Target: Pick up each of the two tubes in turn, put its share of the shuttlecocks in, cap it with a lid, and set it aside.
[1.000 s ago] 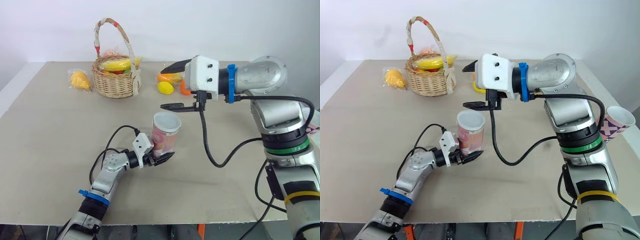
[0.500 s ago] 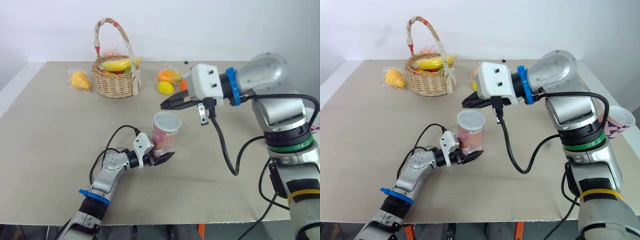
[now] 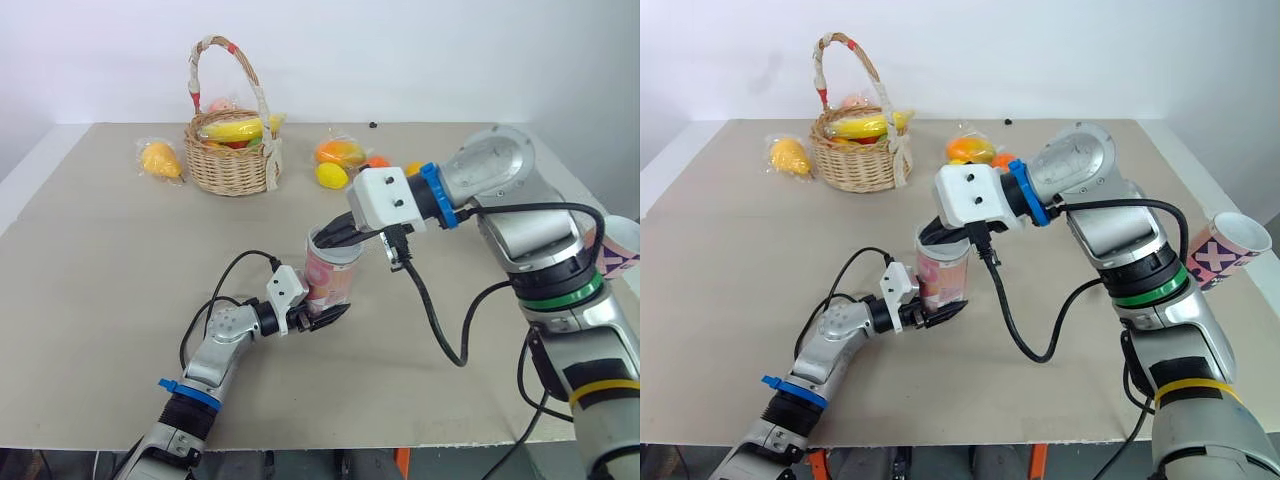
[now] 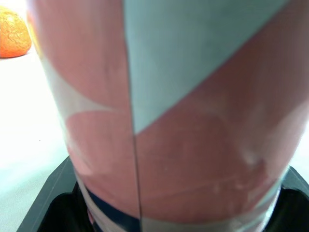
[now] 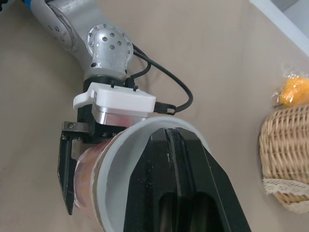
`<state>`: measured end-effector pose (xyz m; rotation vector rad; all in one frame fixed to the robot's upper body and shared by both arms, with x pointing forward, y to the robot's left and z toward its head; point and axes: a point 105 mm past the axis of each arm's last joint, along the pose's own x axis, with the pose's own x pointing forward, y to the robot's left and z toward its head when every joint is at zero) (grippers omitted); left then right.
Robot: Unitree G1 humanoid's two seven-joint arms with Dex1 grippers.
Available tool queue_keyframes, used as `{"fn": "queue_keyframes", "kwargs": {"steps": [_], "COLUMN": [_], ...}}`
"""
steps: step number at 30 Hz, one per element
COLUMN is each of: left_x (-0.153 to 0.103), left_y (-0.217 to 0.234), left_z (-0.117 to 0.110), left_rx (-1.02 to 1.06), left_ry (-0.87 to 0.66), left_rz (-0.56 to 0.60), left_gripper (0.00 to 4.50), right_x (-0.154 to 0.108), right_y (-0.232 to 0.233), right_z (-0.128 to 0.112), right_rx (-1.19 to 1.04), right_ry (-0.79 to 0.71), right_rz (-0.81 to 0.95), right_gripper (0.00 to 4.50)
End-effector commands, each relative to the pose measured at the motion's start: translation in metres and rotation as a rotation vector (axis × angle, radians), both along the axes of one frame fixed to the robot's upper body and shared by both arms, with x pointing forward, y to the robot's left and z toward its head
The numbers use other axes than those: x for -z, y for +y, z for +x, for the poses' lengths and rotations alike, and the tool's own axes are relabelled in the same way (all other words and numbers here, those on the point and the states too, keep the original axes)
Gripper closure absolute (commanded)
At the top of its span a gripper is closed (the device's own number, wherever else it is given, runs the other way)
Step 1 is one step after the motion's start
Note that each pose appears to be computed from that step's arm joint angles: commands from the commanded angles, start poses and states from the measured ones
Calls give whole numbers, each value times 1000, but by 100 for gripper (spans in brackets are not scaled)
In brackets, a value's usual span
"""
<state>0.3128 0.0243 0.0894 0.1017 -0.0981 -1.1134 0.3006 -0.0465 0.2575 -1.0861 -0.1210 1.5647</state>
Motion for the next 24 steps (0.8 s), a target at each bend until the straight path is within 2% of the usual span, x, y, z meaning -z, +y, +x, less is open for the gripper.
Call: {"fn": "queue_keyframes", "kwargs": {"steps": [1,12,24], "left_x": [12,13,13], "left_y": [-2,-2,-2], "left_z": [-4,-3,-4], "left_rx": [5,2,4], "left_ry": [47,48,48], "left_rz": [20,19,20], "left_gripper": [122,122,122], "right_x": [6,33,50], "right_y": [-1,-8,-12], "right_z": [1,5,4], "right_rx": [-3,2,1], "right_ry": [-4,17,1], "right_rz": [-14,-94,-159], "right_gripper": [444,444,444]}}
